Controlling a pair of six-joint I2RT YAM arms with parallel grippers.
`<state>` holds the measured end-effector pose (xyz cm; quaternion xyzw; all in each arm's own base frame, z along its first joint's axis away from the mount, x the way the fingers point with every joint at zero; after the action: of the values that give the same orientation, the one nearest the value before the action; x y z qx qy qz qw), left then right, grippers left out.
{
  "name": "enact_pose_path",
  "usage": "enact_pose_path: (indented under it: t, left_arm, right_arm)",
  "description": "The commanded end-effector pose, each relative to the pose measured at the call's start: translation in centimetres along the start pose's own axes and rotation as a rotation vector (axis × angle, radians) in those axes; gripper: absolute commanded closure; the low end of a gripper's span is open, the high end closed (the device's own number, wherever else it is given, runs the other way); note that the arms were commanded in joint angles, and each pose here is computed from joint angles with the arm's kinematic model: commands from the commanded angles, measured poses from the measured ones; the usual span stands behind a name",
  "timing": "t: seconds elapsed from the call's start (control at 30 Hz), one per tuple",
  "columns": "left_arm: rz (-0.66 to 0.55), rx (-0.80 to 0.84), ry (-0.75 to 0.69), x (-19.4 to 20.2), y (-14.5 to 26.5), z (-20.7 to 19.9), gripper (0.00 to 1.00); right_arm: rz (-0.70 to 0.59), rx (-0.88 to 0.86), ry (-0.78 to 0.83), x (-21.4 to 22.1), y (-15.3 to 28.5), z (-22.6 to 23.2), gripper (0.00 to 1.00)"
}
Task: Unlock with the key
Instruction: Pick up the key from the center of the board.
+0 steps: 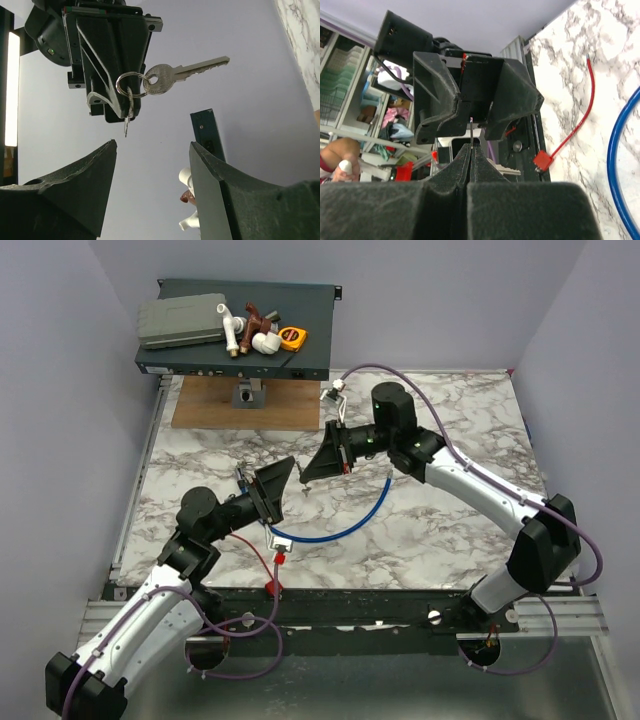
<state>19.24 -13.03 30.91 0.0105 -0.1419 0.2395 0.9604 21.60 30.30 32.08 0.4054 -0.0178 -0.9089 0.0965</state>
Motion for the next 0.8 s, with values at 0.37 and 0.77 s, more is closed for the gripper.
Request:
enact_pose_path:
  t: [0.37,0.77]
  left_arm:
    - [-0.169,-0.029,-0.044,-1.8,0.0,1.4,0.47]
    - [-0.155,-0.017,-0.053,-1.7,0.4,2.2,0.76]
  right_arm:
    - [0.241,-0.038,0.032,1.5,-1.4,-0.2,0.99]
    - [0.268,-0.082,0.035,1.5,-2.5,0.1,0.99]
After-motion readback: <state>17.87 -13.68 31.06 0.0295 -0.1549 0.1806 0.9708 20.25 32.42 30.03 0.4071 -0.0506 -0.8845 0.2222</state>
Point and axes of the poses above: each gripper's point midway between its finger pads, its own y axis back along the fingers, its own z axis along the line the jaws close on, x = y × z, the point moved 8 cm from there along y, back along the fingers, and after that the axes turned 7 degrees about y, right-handed, at the moved point
